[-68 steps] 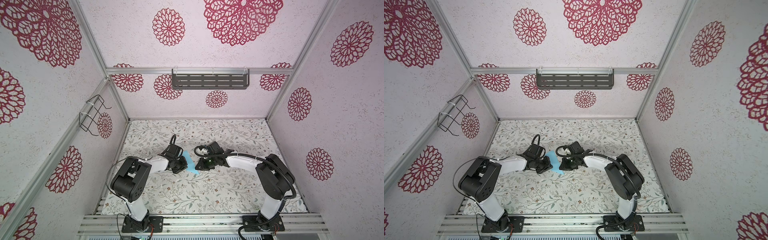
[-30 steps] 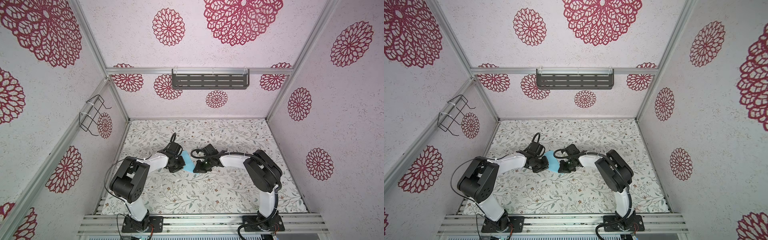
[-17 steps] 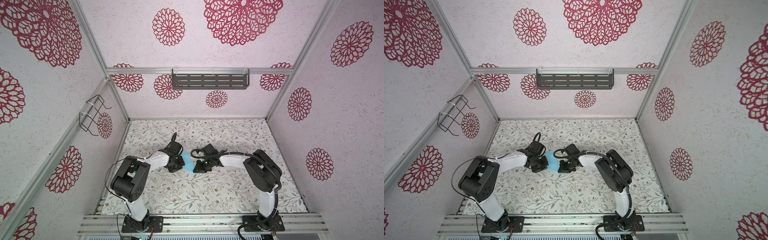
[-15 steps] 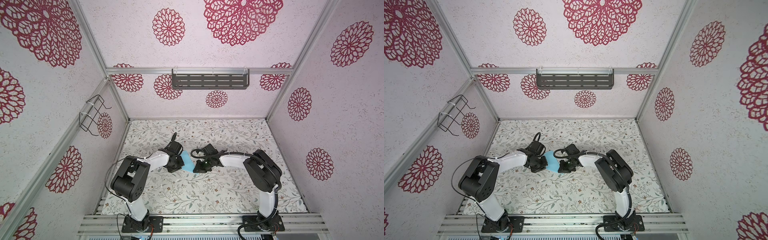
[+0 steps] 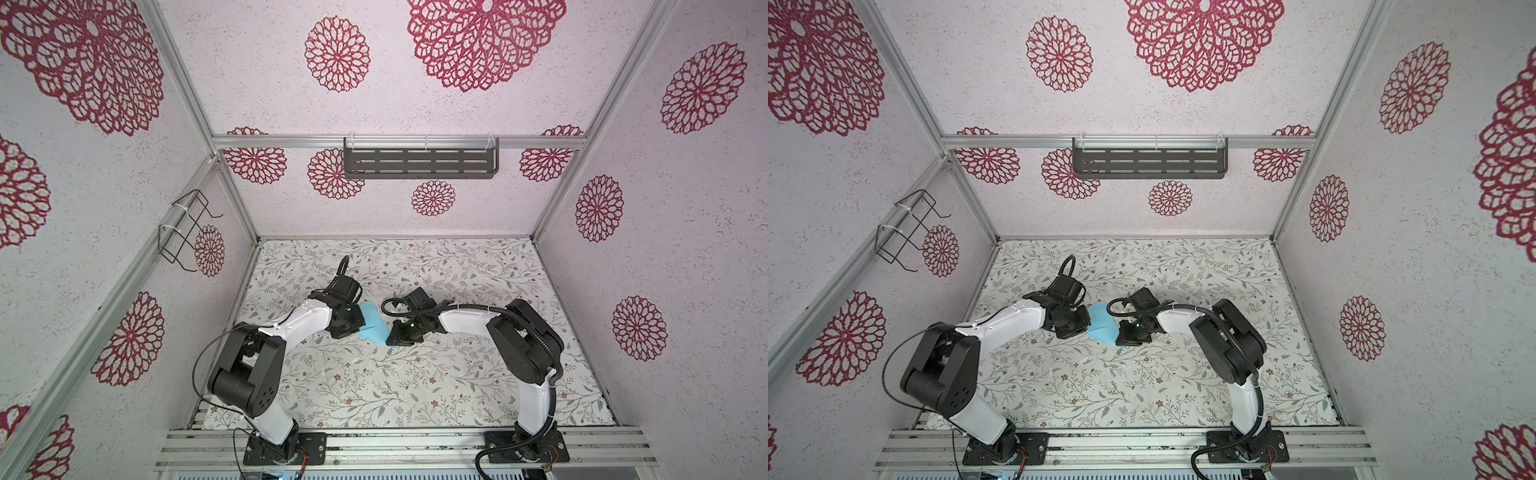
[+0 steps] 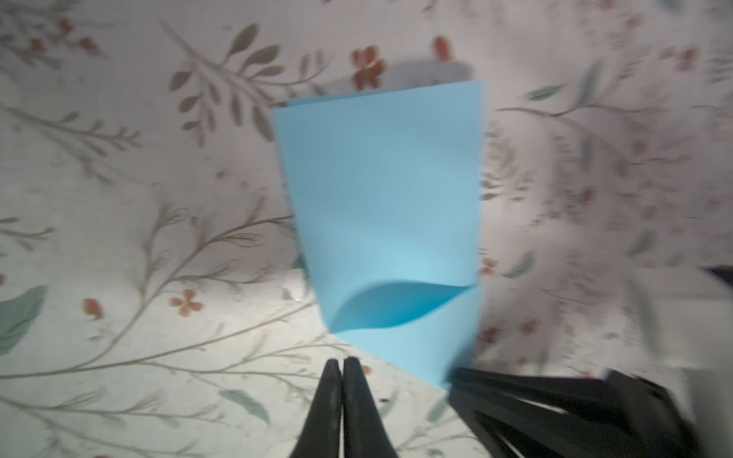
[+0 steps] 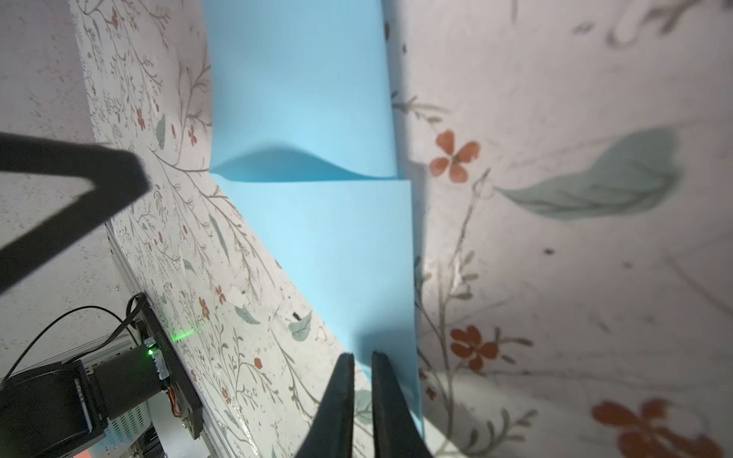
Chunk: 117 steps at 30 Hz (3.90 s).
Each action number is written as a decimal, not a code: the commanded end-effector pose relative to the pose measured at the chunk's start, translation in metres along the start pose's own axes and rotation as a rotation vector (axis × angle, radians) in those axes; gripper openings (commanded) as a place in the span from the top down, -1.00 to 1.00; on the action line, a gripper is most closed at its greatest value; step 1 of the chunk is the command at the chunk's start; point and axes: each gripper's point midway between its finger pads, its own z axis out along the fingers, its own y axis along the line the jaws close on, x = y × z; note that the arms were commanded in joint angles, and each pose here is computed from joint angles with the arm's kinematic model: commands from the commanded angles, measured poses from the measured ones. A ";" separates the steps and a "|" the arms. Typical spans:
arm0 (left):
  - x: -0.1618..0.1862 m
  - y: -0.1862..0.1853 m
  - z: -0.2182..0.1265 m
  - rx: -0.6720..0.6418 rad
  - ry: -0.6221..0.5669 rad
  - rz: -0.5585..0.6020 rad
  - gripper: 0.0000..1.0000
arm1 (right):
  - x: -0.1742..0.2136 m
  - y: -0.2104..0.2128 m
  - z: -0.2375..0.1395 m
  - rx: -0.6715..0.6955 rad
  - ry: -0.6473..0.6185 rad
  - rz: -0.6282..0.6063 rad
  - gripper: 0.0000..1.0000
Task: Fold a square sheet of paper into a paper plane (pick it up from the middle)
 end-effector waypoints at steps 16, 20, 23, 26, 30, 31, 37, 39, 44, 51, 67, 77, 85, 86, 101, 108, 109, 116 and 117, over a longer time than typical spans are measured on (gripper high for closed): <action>0.036 -0.012 0.054 -0.093 0.161 0.106 0.89 | 0.024 -0.041 0.012 0.129 0.057 0.093 0.70; 0.039 0.002 0.054 -0.161 0.174 0.123 0.90 | 0.025 -0.044 0.012 0.135 0.061 0.100 0.70; 0.041 0.014 0.053 -0.213 0.177 0.143 0.90 | 0.025 -0.046 0.012 0.136 0.060 0.107 0.70; 0.041 0.024 0.052 -0.262 0.180 0.167 0.89 | 0.026 -0.048 0.012 0.139 0.062 0.112 0.70; 0.040 0.039 0.052 -0.342 0.178 0.190 0.89 | 0.026 -0.050 0.012 0.143 0.062 0.119 0.70; 0.040 0.041 0.052 -0.351 0.180 0.196 0.89 | 0.026 -0.051 0.012 0.145 0.063 0.122 0.70; 0.037 0.059 0.050 -0.411 0.188 0.210 0.89 | 0.023 -0.050 0.011 0.140 0.055 0.117 0.70; 0.038 0.061 0.053 -0.397 0.201 0.200 0.91 | 0.019 -0.046 0.009 0.125 0.046 0.109 0.70; 0.050 0.064 0.060 -0.360 0.242 0.186 1.00 | -0.003 -0.013 -0.003 0.032 0.005 -0.004 0.71; 0.063 0.065 0.066 -0.314 0.278 0.154 1.00 | -0.026 0.062 -0.025 -0.275 -0.084 -0.103 0.78; 0.066 0.066 0.069 -0.267 0.299 0.115 1.00 | -0.024 0.048 0.024 -0.234 0.007 0.054 0.91; 0.066 0.069 0.068 -0.274 0.301 0.110 1.00 | -0.022 0.048 0.036 -0.241 0.036 0.071 0.90; 0.066 0.074 0.068 -0.296 0.300 0.112 1.00 | -0.006 0.023 0.030 -0.163 0.058 0.104 0.88; 0.066 0.074 0.068 -0.299 0.300 0.113 1.00 | -0.004 0.019 0.028 -0.153 0.055 0.110 0.88; 0.064 0.078 0.068 -0.320 0.300 0.128 1.00 | 0.016 -0.023 0.008 -0.087 0.060 0.202 0.84; 0.064 0.078 0.069 -0.324 0.302 0.132 1.00 | 0.025 -0.037 0.002 -0.061 0.066 0.227 0.83; 0.064 0.078 0.068 -0.325 0.304 0.132 1.00 | 0.026 -0.039 0.001 -0.057 0.067 0.229 0.83; 0.062 0.077 0.066 -0.325 0.298 0.137 1.00 | 0.045 -0.062 -0.006 -0.005 0.087 0.262 0.82; 0.062 0.077 0.066 -0.325 0.297 0.137 1.00 | 0.046 -0.064 -0.007 0.000 0.089 0.264 0.82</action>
